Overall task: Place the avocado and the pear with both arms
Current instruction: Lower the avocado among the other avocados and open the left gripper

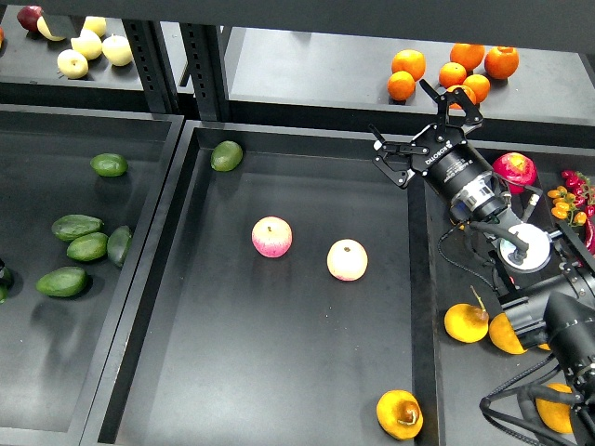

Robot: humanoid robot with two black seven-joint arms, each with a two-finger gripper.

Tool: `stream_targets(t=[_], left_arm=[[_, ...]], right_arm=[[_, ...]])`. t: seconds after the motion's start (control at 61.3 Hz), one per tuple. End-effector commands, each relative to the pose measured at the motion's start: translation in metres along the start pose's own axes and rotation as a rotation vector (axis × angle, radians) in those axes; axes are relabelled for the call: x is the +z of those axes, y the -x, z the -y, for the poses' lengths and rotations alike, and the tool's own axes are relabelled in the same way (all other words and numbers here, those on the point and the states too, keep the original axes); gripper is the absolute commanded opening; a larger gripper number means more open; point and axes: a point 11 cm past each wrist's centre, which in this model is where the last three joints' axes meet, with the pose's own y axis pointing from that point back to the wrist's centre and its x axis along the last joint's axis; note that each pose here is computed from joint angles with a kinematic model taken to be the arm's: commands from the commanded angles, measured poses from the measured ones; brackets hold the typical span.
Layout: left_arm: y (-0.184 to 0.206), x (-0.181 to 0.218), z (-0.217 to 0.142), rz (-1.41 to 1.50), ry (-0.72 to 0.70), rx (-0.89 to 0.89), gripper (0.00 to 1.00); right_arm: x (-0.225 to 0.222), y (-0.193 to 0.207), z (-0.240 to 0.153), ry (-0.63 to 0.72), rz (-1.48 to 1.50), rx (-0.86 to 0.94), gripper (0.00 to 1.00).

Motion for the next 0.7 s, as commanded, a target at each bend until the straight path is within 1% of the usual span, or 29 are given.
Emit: stream_targets(t=[0.0, 0.391, 0.685], left_arm=[[0.003, -0.001, 0.003, -0.001, -0.007, -0.003, 0.18], [0.023, -0.006, 0.019, 0.006, -0.029, -0.036, 0.19], [0.028, -0.008, 0.023, 0.015, -0.041, -0.042, 0.21]], right_arm=[[0.000, 0.000, 0.000, 0.001, 0.000, 0.000, 1.00], [0.000, 0.001, 0.000, -0.002, 0.000, -0.003, 1.00], [0.000, 0.001, 0.000, -0.001, -0.001, -0.004, 1.00]])
